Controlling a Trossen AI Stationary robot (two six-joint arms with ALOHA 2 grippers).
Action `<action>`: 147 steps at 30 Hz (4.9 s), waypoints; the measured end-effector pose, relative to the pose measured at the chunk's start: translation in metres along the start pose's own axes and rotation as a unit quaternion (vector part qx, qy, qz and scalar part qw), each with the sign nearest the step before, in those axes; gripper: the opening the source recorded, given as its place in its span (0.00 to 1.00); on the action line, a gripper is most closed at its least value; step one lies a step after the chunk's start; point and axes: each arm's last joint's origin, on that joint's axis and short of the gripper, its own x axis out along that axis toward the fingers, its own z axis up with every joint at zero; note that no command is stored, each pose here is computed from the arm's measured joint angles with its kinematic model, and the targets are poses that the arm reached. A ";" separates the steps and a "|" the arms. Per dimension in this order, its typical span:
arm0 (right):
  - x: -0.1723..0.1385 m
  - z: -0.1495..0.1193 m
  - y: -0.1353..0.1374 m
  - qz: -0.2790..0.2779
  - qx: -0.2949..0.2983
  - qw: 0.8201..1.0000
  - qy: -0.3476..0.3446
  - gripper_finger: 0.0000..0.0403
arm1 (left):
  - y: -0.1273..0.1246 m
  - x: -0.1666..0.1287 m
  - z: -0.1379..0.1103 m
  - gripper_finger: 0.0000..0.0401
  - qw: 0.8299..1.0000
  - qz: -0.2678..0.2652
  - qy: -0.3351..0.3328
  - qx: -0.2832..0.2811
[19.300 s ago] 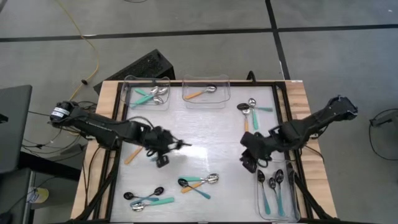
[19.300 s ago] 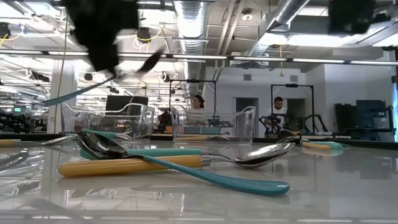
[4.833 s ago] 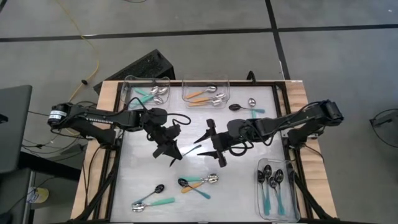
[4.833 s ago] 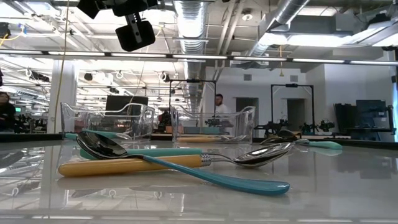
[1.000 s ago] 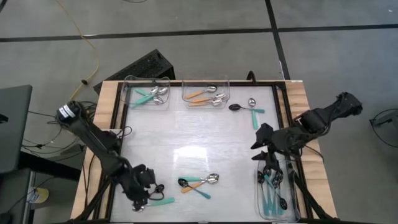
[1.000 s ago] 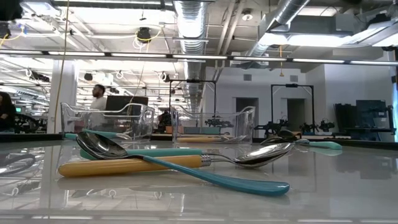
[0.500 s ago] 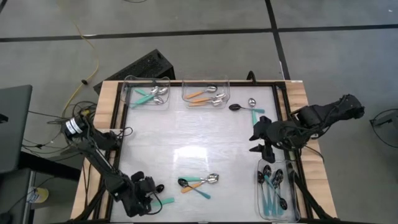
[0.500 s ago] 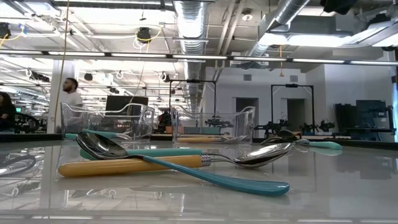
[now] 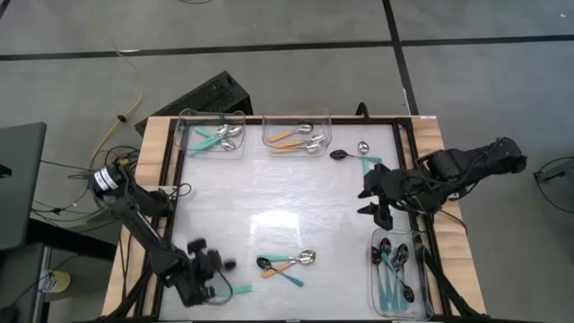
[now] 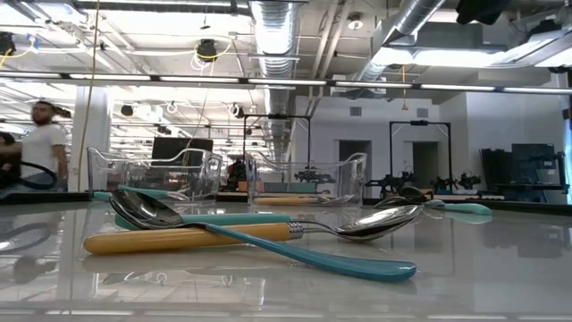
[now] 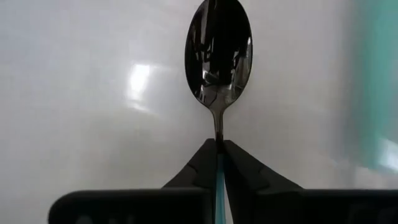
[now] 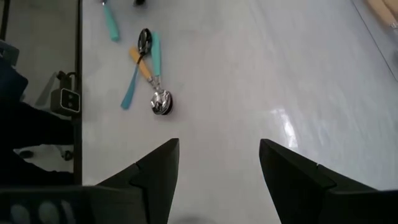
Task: Sort silverware by color (type)
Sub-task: Put the blue spoon into the bottom transparent bin, then put the green spoon into the top left transparent bin
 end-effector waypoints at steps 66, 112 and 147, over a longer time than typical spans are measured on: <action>0.173 0.131 -0.036 -0.004 0.251 0.936 -0.247 0.09 | 0.141 -0.033 0.201 0.19 0.944 -0.083 -0.299 -0.112; -0.009 -0.111 0.009 0.218 0.379 0.892 0.111 0.09 | 0.157 -0.076 0.186 0.61 0.932 -0.069 -0.338 -0.107; -0.013 -0.108 0.024 0.143 0.433 0.884 0.106 0.57 | 0.158 -0.071 0.181 0.61 0.949 -0.156 -0.272 -0.044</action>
